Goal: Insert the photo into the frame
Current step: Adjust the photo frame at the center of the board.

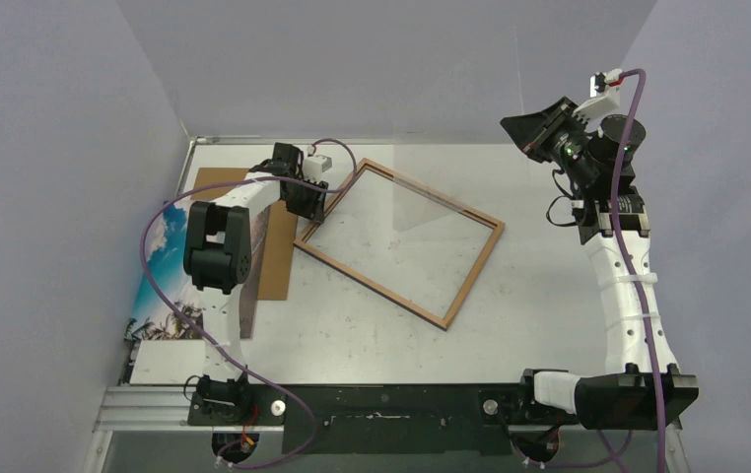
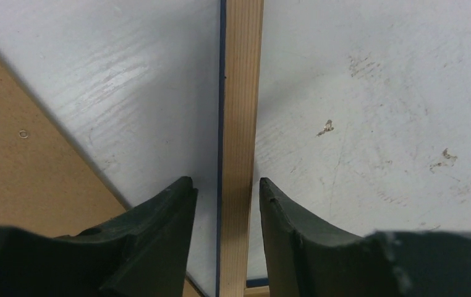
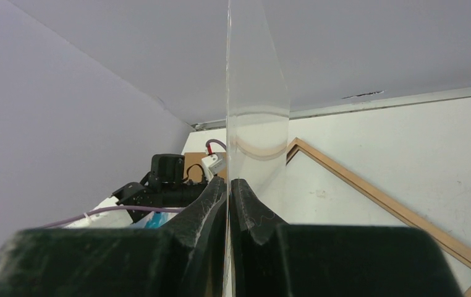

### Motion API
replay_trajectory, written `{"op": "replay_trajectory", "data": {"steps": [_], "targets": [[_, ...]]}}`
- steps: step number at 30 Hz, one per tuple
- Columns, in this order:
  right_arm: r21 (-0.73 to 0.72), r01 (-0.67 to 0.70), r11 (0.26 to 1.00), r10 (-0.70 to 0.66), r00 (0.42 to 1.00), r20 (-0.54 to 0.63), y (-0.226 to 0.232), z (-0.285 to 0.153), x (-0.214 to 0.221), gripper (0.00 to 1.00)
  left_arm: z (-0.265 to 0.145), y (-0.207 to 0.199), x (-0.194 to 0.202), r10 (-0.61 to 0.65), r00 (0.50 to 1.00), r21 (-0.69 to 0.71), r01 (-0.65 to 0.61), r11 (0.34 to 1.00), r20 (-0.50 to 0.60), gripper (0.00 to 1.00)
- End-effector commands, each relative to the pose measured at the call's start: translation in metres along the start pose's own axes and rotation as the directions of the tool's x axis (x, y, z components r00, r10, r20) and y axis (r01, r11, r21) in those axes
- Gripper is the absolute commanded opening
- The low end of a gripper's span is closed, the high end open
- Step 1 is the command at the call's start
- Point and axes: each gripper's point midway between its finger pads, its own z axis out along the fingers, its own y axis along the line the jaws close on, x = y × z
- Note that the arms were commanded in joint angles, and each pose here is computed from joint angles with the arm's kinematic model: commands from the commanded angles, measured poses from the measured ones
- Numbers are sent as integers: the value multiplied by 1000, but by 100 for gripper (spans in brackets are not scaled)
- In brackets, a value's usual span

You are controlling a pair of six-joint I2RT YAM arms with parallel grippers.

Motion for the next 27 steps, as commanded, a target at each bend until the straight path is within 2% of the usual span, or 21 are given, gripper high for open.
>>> {"op": "replay_trajectory", "data": {"steps": [1,7,14,17,21,25,27], "targets": [[-89,48,995,-41,996,75,33,-10,-24,5,-4,-1,12,-5,1000,20,5,1000,-15,40],[-87,47,995,-41,997,70,32,-10,-22,5,-11,-9,33,-32,998,47,34,998,-53,23],[-83,30,996,-25,998,62,26,-5,-19,5,-39,-38,63,-170,982,85,177,981,-81,26],[-85,15,996,-10,998,56,24,-1,-16,5,-47,-49,75,-252,964,95,259,961,-84,32],[-82,-3,997,6,999,38,27,5,-8,5,-58,-69,79,-332,938,154,343,926,-96,55],[-90,-21,996,22,1000,14,42,11,3,5,-97,-71,45,-381,925,271,371,888,-17,65],[-103,-48,993,49,999,3,53,15,11,5,-121,-56,25,-422,906,287,395,873,37,70]]}}
